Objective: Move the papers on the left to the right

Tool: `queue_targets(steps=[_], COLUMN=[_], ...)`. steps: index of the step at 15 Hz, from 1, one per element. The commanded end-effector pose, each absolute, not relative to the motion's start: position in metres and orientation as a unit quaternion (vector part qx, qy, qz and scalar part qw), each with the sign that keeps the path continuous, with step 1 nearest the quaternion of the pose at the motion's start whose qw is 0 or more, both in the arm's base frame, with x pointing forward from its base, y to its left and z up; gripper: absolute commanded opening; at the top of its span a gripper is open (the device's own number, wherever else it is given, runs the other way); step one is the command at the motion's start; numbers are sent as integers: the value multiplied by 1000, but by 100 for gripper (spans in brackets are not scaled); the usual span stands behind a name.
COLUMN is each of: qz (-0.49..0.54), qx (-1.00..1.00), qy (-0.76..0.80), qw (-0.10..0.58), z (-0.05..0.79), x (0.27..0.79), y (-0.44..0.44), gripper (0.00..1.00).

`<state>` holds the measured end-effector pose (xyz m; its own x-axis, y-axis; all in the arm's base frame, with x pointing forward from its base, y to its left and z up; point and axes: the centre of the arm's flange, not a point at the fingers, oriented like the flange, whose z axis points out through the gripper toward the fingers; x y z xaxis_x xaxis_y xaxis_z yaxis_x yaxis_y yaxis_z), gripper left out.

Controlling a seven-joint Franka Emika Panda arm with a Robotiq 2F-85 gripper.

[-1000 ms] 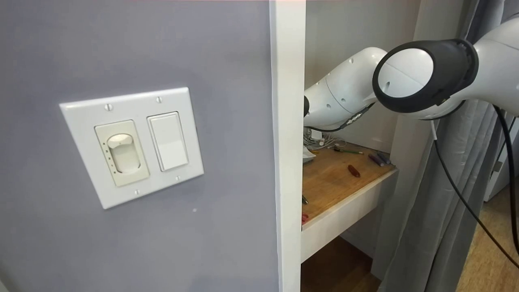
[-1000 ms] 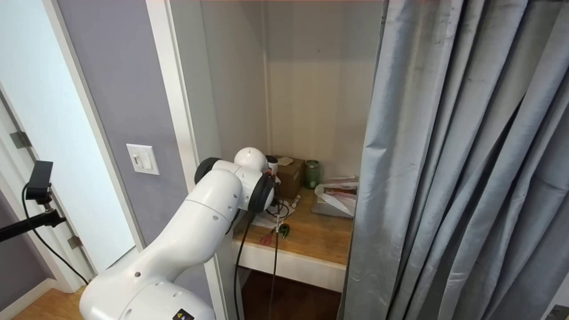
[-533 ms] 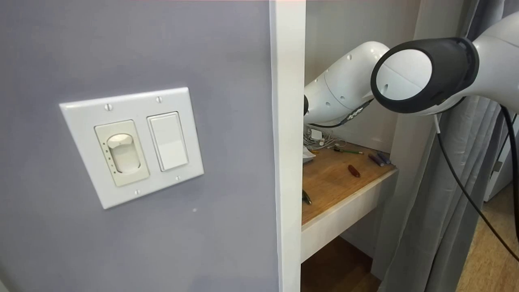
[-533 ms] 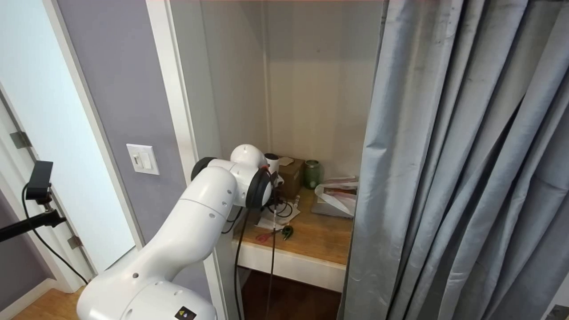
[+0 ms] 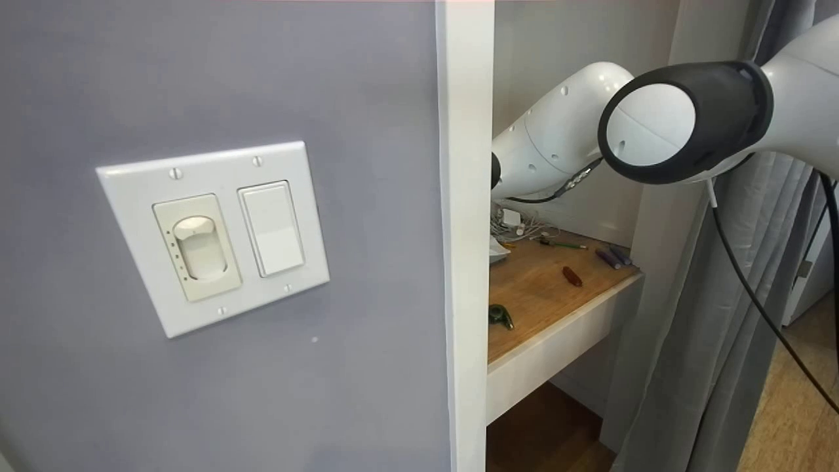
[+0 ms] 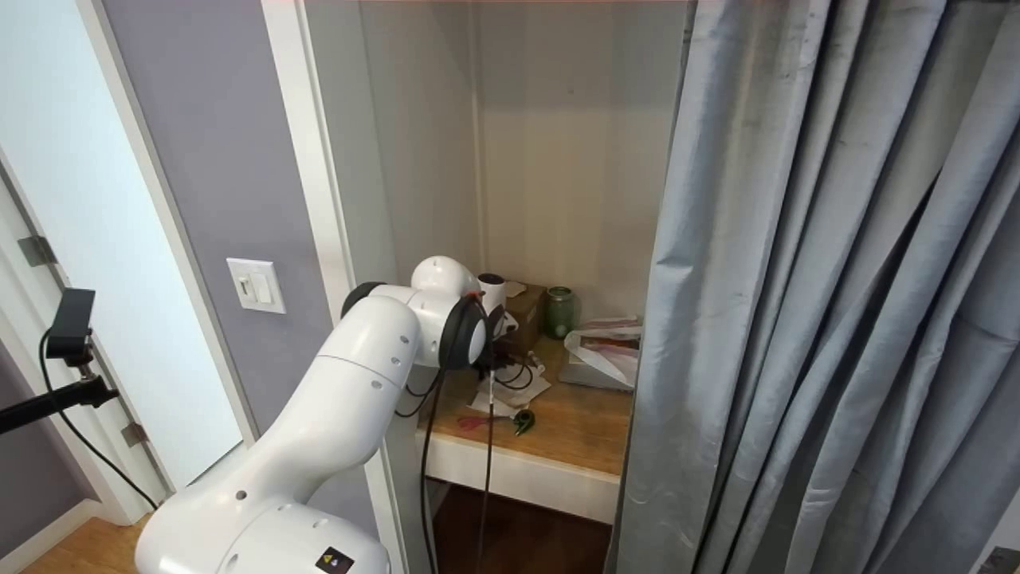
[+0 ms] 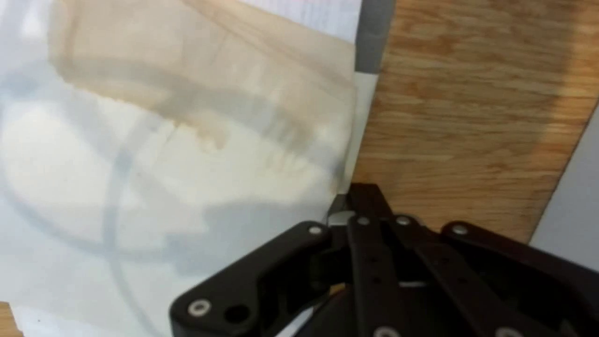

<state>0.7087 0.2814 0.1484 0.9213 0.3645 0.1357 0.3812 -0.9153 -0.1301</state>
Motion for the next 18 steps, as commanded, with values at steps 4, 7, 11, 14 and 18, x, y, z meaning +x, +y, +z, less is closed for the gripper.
queue_targets(steps=[4, 7, 11, 14, 18], qz=[-33, -29, -27, -29, -43], qx=[-983, -985, -985, -985, -982], qy=[-177, -172, -169, -169, -183], qw=[16, -8, -26, -35, -9], z=[151, 151, 151, 154, 175], x=[708, 708, 709, 709, 705], y=[270, 265, 260, 259, 269], gripper=[0, 0, 0, 0, 33])
